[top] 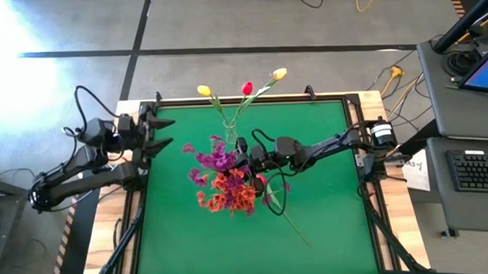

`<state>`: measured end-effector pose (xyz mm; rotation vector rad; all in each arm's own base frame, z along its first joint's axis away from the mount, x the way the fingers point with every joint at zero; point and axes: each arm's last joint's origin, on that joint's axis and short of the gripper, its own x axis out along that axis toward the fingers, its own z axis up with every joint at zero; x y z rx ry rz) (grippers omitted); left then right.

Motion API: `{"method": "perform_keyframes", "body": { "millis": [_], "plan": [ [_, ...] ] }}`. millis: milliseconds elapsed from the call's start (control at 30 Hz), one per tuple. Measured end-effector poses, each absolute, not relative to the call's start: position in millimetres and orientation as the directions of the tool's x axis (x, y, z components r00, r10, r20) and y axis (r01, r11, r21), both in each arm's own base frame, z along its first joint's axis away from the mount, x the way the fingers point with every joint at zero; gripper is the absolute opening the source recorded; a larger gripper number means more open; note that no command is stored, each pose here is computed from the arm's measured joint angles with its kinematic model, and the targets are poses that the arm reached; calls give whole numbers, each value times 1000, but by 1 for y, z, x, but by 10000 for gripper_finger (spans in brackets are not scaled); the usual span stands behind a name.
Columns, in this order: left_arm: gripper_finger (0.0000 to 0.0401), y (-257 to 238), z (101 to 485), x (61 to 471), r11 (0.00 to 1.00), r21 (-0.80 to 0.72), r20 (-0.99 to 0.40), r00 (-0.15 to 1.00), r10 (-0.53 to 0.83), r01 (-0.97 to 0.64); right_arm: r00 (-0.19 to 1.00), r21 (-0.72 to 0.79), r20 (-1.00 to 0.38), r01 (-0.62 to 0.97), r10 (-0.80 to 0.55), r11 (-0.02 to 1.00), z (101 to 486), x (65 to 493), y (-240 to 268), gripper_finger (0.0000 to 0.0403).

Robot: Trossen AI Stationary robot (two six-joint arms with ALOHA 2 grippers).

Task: Sort flowers into vase by color
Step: Put the violet flowers into the green vase

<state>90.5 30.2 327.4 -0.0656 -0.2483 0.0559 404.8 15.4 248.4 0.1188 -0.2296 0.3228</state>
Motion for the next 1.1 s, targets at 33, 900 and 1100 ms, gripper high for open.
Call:
{"method": "perform_keyframes", "body": {
  "millis": [33, 900, 1100],
  "plan": [
    [255, 30, 325, 91, 996, -76, 237, 969, 64, -47, 923, 78, 242, -327, 300, 942, 248, 405, 15, 18],
    [255, 39, 238, 112, 991, -136, 124, 992, 38, -21, 925, 38, 227, -321, 304, 946, 247, 405, 17, 18],
    [255, 40, 238, 120, 992, -124, 151, 989, -4, 23, 925, 41, 227, -321, 304, 946, 247, 405, 17, 18]
  ]
}}
